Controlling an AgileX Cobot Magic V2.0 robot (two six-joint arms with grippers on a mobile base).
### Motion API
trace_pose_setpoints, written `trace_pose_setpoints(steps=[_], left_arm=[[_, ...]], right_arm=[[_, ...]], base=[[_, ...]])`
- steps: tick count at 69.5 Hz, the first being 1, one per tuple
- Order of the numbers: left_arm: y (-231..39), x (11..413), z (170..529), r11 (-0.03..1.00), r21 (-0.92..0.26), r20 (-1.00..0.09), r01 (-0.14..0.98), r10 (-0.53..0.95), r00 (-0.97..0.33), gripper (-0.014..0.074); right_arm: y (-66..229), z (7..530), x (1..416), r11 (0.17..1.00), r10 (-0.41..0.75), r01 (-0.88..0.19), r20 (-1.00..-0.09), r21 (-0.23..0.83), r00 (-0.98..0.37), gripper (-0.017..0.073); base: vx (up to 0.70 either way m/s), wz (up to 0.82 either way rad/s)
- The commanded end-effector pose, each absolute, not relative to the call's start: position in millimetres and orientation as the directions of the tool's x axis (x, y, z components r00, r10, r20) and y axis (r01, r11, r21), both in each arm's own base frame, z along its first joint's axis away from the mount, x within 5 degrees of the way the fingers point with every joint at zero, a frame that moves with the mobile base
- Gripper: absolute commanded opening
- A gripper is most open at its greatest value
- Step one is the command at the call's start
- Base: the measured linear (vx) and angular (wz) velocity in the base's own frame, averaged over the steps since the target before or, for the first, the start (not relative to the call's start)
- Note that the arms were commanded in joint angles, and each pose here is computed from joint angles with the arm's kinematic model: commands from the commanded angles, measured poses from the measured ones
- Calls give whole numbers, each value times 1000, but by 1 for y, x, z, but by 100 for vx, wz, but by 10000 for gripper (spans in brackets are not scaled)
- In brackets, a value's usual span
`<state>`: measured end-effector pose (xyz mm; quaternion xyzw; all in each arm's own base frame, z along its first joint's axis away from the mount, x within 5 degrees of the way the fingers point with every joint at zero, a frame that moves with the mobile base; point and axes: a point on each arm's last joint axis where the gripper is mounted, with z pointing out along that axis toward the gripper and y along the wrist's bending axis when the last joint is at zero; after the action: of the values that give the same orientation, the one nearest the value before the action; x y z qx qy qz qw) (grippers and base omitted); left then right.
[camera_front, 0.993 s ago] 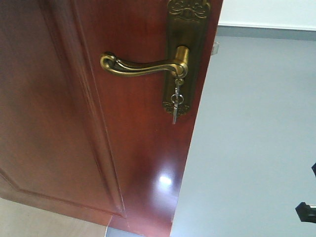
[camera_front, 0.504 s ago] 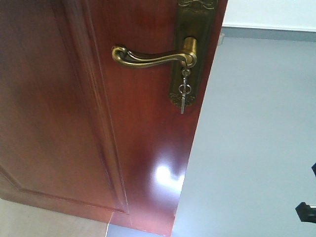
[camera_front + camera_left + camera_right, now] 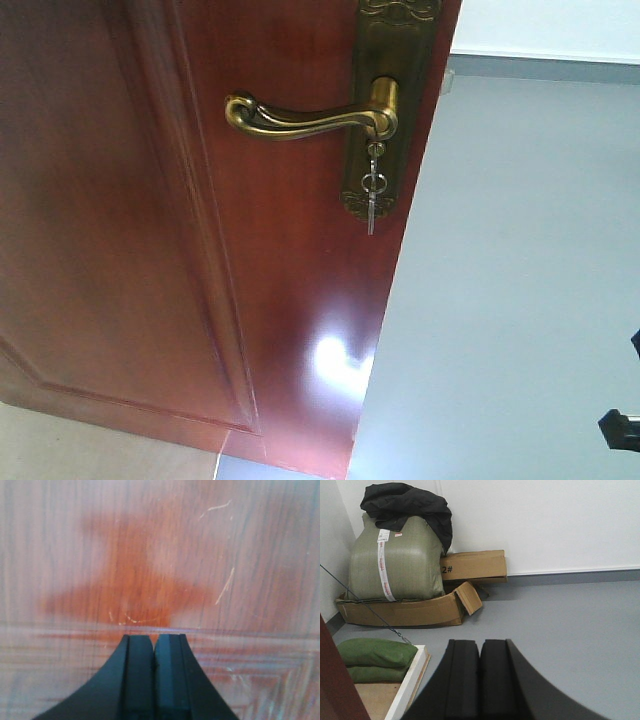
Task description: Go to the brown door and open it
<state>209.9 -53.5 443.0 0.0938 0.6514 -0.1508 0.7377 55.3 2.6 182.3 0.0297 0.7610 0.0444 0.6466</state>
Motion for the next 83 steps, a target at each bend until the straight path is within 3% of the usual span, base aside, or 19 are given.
trace_pose_setpoints(steps=[1,27,47,69,83], left_arm=[[-54,204,456,918,-137,-972,371,-196,126,11],[-51,208,455,934,-146,-981,327,-178,72,11],[-41,207,469,960,-165,-973,227,-197,123,11],[-39,205,476,959,-173,-955,224,-219,198,11],[-39,206,473,961,-168,-962,219,-209,175,11]], right_arm=[[2,189,56,996,91,-13,-993,92,-76,0],[2,189,56,996,91,-13,-993,92,-76,0],[2,189,56,996,91,-13,-993,92,-76,0],[2,189,56,996,91,-13,-993,92,-76,0],[2,189,56,996,91,-13,-993,92,-76,0]], base=[[0,0],[0,0],[0,0],[0,0],[0,0]])
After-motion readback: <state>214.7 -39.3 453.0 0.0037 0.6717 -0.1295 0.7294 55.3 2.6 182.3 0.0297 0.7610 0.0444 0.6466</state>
